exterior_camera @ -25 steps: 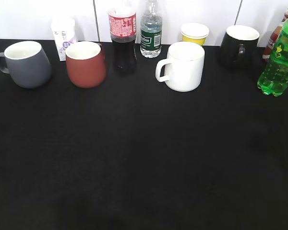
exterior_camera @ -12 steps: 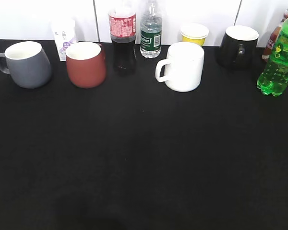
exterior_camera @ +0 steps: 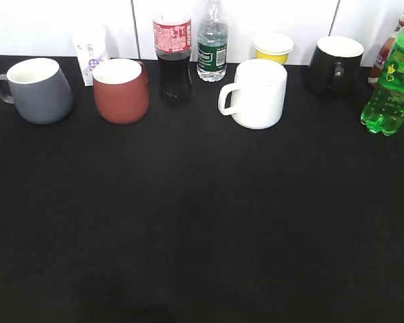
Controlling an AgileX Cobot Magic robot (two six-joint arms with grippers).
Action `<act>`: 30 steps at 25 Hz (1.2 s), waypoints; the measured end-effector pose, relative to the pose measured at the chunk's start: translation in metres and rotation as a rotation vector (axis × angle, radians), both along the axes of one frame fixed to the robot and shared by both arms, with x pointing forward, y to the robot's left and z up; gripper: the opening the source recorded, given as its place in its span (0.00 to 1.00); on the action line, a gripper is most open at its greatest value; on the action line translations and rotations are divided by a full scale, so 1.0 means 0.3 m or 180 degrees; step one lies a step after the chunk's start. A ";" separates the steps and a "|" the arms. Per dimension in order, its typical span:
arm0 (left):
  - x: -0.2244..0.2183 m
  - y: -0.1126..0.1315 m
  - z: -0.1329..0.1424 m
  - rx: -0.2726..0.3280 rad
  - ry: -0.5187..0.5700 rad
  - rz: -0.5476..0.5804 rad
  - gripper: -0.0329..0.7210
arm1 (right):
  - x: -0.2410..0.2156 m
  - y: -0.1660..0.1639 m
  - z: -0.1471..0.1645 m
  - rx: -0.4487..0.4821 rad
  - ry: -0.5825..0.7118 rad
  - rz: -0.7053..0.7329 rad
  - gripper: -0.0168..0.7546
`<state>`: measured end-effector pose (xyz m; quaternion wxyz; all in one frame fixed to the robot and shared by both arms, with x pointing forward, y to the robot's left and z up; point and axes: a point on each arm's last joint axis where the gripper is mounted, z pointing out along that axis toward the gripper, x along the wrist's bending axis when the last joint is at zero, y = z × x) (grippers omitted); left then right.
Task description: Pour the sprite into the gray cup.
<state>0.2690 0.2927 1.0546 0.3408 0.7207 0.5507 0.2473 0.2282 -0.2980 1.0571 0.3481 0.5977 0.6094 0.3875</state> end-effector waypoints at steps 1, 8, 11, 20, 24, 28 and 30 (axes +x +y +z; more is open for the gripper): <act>0.000 0.000 0.000 0.0002 -0.0004 -0.0002 0.56 | 0.012 0.001 -0.008 0.0003 -0.0045 -0.0001 0.79; 0.001 0.000 0.001 -0.0004 -0.0018 -0.0003 0.56 | 0.017 0.001 -0.008 0.0008 -0.0091 0.0000 0.79; 0.001 0.000 0.001 -0.0004 -0.0018 -0.0003 0.56 | 0.017 0.001 -0.007 0.0011 -0.0093 -0.0001 0.79; -0.103 0.031 0.009 -0.0134 -0.0650 0.0581 0.43 | 0.018 0.003 -0.007 0.0009 -0.0094 -0.0385 0.79; -0.127 0.033 0.008 -0.0153 -0.0790 0.0658 0.35 | 0.016 0.004 -0.007 0.0011 -0.0104 -0.0454 0.79; -0.127 0.033 0.008 -0.0150 -0.0791 0.0659 0.35 | 0.016 0.004 -0.007 0.0011 -0.0104 -0.0454 0.79; -0.127 0.033 0.008 -0.0153 -0.0790 0.0660 0.35 | 0.016 0.004 -0.007 0.0011 -0.0104 -0.0454 0.79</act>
